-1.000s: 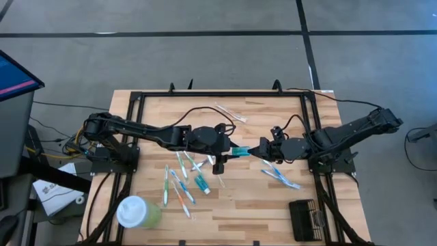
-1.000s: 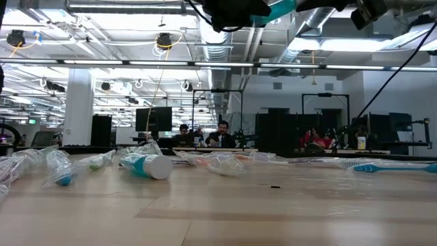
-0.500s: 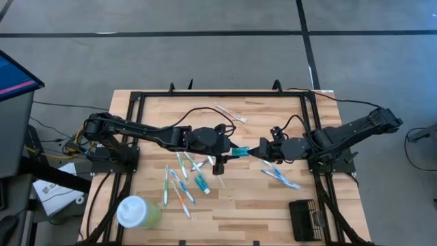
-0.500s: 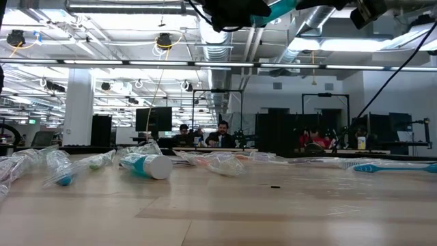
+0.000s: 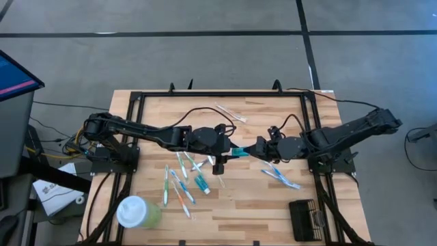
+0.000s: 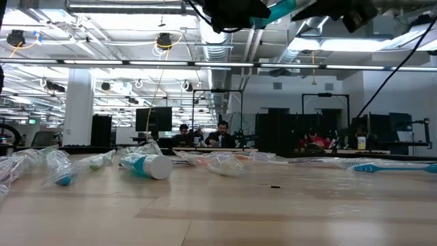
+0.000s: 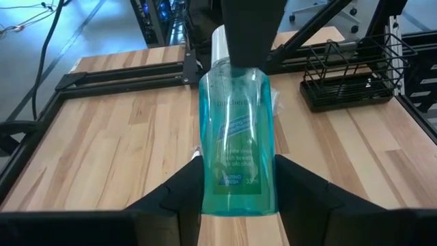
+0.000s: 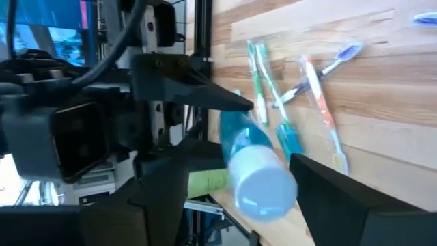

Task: Pick & Place toothbrushing station
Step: Put the right blue mouthwash bottle into the black organizer

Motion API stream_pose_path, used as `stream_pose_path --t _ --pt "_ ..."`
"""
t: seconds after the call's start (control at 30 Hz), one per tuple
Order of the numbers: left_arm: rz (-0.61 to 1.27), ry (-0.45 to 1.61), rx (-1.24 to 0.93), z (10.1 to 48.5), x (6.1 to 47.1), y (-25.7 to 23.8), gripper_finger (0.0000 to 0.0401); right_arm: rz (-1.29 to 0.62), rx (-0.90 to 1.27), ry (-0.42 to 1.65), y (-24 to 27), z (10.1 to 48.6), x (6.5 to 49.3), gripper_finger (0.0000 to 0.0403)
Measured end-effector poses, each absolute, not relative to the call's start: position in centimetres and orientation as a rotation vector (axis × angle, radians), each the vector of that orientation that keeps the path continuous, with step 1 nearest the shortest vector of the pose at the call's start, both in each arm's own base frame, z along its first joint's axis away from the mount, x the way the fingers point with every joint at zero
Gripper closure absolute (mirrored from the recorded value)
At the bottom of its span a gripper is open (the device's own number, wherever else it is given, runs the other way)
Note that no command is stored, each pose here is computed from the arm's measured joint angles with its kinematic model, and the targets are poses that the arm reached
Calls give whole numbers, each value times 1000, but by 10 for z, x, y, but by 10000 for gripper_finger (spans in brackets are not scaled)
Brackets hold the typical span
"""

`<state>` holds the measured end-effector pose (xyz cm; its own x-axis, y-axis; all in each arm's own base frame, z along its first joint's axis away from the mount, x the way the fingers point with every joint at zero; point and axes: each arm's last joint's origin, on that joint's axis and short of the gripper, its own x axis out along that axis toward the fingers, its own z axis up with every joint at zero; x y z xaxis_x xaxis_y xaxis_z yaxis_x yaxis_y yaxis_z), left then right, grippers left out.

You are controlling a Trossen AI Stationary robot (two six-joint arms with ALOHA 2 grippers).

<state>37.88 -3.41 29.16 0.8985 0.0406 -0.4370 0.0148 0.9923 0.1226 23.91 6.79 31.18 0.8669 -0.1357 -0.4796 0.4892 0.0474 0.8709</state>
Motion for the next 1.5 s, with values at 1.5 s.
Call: stream_pose_path --t 1.5 --pt "4 503 127 288 376 -36 213 -423 1436 335 70 313 243 300"
